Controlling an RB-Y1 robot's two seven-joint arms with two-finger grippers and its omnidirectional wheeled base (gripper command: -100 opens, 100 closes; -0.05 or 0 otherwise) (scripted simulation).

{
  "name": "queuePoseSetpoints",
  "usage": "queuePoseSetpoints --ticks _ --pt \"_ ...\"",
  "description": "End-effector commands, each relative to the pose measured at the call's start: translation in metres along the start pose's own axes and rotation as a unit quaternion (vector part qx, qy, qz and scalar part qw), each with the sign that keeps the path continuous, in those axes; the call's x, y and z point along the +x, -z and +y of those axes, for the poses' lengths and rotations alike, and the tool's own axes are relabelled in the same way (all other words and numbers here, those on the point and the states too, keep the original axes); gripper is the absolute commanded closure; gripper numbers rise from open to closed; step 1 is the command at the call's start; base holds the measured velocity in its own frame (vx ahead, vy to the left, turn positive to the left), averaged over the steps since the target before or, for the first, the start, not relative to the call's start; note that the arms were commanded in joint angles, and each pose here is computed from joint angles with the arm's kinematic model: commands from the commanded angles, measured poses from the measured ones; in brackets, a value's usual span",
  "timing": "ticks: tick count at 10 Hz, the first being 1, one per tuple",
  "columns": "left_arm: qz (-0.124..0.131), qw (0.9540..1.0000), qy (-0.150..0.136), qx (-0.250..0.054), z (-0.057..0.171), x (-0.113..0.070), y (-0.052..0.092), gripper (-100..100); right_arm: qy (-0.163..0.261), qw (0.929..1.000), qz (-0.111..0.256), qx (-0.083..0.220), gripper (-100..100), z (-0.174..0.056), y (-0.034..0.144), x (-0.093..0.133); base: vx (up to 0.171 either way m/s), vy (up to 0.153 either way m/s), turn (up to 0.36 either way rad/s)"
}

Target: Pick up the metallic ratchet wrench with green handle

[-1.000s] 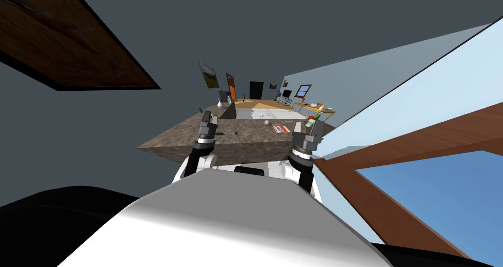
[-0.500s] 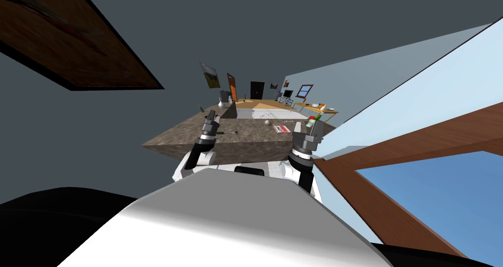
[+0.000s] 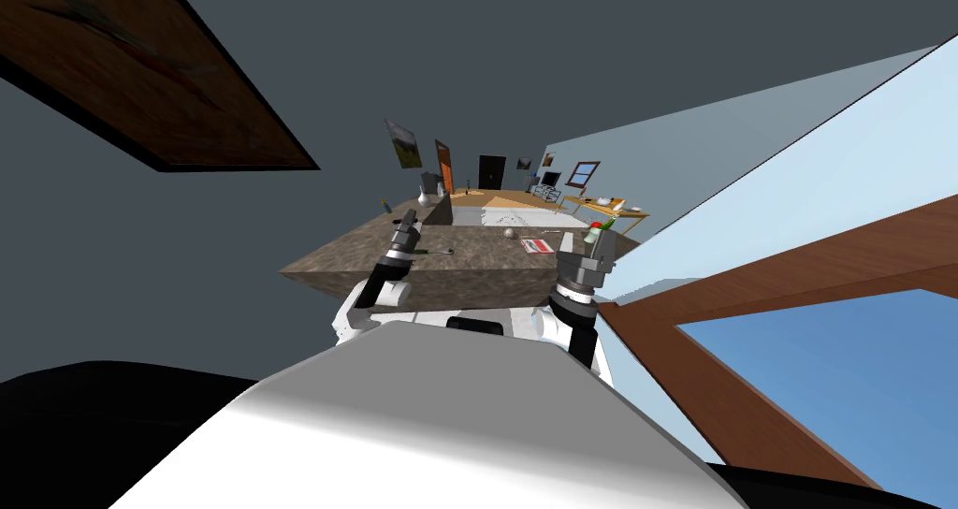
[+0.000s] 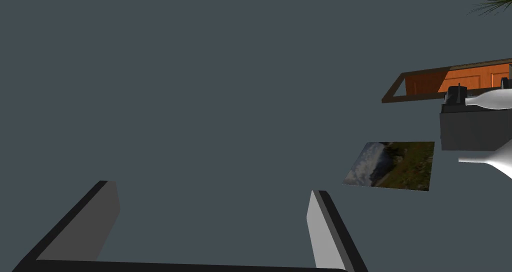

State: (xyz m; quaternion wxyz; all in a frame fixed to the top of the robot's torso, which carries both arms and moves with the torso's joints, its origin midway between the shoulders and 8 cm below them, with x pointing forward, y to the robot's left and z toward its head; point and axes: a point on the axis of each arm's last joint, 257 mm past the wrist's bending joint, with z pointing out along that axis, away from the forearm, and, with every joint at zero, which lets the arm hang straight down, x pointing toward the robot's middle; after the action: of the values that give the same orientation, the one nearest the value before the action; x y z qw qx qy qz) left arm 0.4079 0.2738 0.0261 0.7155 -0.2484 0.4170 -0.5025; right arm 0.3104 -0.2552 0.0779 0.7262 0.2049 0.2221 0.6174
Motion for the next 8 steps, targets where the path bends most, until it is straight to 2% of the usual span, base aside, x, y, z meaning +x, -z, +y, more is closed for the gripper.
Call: queuePoseSetpoints --ticks 1,4,6,7,8 --pt "0.004 0.9998 0.001 -0.020 0.011 0.000 -0.002 -100 0.000 1.0000 0.000 0.000 0 0.000 0.000 0.000 -0.016 -0.017 0.023" --pt "0.014 0.9986 0.002 -0.052 0.033 -0.004 -0.016 -100 0.000 1.0000 0.000 0.000 0 0.000 0.000 0.000 -0.019 -0.014 0.030" --pt "0.015 0.9977 0.002 -0.067 0.041 -0.004 -0.015 -100 0.000 1.0000 0.000 0.000 0 0.000 0.000 0.000 -0.010 -0.010 0.009" --pt "0.018 0.9966 0.003 -0.080 0.051 -0.007 -0.023 -100 0.000 1.0000 0.000 0.000 0 0.000 0.000 0.000 -0.013 -0.009 0.033" --pt "0.019 0.9956 0.002 -0.092 0.057 -0.006 -0.022 -100 0.000 1.0000 0.000 0.000 0 0.000 0.000 0.000 -0.013 -0.011 0.017"
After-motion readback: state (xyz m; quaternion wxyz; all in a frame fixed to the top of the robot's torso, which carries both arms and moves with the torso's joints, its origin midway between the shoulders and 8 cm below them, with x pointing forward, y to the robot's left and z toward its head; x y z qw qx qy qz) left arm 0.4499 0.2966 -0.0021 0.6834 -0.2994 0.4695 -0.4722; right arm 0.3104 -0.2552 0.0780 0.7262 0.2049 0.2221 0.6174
